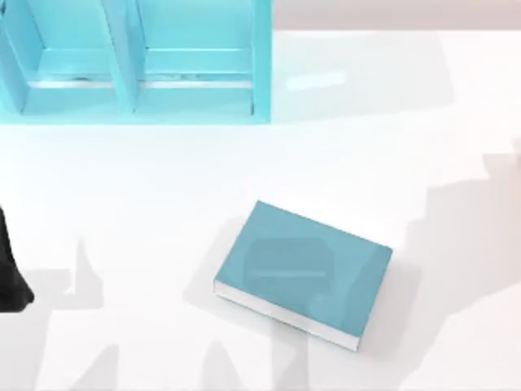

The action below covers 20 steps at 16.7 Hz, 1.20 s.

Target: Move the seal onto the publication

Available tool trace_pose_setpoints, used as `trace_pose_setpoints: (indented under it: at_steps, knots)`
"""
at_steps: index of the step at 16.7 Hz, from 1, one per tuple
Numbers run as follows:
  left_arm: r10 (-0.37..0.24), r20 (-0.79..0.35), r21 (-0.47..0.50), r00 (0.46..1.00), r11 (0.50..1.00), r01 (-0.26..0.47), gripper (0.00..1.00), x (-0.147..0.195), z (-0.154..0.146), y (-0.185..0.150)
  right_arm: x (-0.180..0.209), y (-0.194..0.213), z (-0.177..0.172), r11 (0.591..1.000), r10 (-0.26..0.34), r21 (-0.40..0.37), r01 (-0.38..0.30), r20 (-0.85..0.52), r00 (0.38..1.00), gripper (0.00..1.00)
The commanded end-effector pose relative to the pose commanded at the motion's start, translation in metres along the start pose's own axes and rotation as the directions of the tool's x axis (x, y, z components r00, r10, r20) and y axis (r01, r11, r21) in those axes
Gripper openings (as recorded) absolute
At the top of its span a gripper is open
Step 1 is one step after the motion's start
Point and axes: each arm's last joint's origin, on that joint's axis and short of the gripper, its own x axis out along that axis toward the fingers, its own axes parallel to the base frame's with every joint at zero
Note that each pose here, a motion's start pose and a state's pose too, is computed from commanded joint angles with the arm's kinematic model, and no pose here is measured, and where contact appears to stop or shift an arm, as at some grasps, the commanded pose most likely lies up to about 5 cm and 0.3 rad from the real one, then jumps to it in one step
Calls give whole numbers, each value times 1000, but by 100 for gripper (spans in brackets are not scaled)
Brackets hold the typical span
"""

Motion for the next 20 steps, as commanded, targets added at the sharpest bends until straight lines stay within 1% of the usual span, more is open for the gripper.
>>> trace_pose_setpoints:
  at_steps: [2, 4, 5, 8, 10, 14, 16, 18, 20]
  knots:
    - [0, 0, 0, 1000, 1000, 0, 100, 0, 0, 0, -36, 37, 4, 1000, 24, 2, -24, -2, 1000, 0]
    - [0, 0, 0, 1000, 1000, 0, 100, 0, 0, 0, -55, 79, 2, 999, 34, -5, -34, -54, 998, 0]
    - [0, 0, 0, 1000, 1000, 0, 100, 0, 0, 0, -59, 97, -1, 999, 29, -12, -30, -87, 996, 0]
    - [0, 0, 0, 1000, 1000, 0, 100, 0, 0, 0, -56, 129, -9, 999, 5, -39, -11, -169, 986, 0]
    - [0, 0, 0, 1000, 1000, 0, 100, 0, 0, 0, -54, 134, -10, 999, 0, -48, -9, -182, 983, 0]
    - [0, 0, 0, 1000, 1000, 0, 100, 0, 0, 0, -54, 134, -9, 999, 3, -43, -11, -179, 984, 0]
    - [0, 0, 0, 1000, 1000, 0, 100, 0, 0, 0, -47, 142, -7, 999, -3, -39, -4, -199, 980, 0]
    - [0, 0, 0, 1000, 1000, 0, 100, 0, 0, 0, -34, 163, -4, 999, -17, -34, 9, -231, 973, 0]
    - [0, 0, 0, 1000, 1000, 0, 100, 0, 0, 0, -17, 196, -2, 999, -36, -36, 28, -260, 965, 0]
